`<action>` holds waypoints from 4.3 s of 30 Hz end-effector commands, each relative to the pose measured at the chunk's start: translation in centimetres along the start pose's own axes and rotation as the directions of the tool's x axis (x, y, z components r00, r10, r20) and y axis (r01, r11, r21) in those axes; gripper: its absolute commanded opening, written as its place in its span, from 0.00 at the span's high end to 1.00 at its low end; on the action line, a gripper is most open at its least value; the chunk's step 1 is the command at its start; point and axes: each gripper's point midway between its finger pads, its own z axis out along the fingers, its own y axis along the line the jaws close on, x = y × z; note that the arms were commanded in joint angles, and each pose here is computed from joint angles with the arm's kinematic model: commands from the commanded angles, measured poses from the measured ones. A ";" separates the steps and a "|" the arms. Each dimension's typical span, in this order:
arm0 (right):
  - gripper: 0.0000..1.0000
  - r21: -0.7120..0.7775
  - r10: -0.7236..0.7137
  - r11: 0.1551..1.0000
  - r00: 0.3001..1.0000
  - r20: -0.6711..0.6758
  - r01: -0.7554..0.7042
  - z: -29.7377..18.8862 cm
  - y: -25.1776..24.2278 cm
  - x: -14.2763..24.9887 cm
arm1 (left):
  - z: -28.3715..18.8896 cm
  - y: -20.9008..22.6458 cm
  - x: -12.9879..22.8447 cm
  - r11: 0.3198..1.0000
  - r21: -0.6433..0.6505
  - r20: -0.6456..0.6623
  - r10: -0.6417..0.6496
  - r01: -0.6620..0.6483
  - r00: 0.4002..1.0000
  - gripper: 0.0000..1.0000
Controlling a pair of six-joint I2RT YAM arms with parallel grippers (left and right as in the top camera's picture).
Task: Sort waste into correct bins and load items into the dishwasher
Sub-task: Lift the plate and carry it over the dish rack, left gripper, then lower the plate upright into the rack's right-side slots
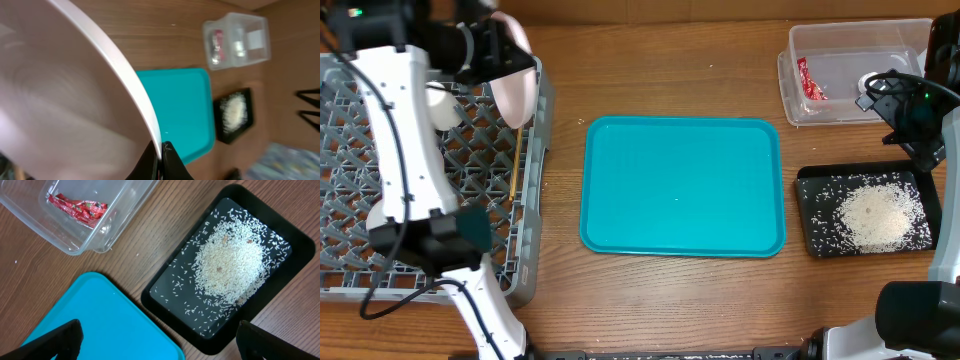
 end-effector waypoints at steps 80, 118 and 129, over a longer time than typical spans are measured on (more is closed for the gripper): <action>0.00 -0.003 0.006 1.000 1.000 0.015 -0.006 -0.3 0.0 -0.3 | -0.9 6.4 19.0 0.693 -0.707 -0.150 -0.339 0.139 0.929 0.02; 0.00 -0.003 0.006 1.000 1.000 0.015 -0.006 -0.3 0.0 -0.3 | 8.0 12.9 26.5 0.660 -0.722 -0.177 -0.465 0.206 0.867 0.56; 0.00 -0.003 0.006 1.000 1.000 0.015 -0.006 -0.3 0.0 -0.3 | 6.9 12.6 28.4 0.634 -0.750 -0.227 -0.516 0.190 0.826 0.81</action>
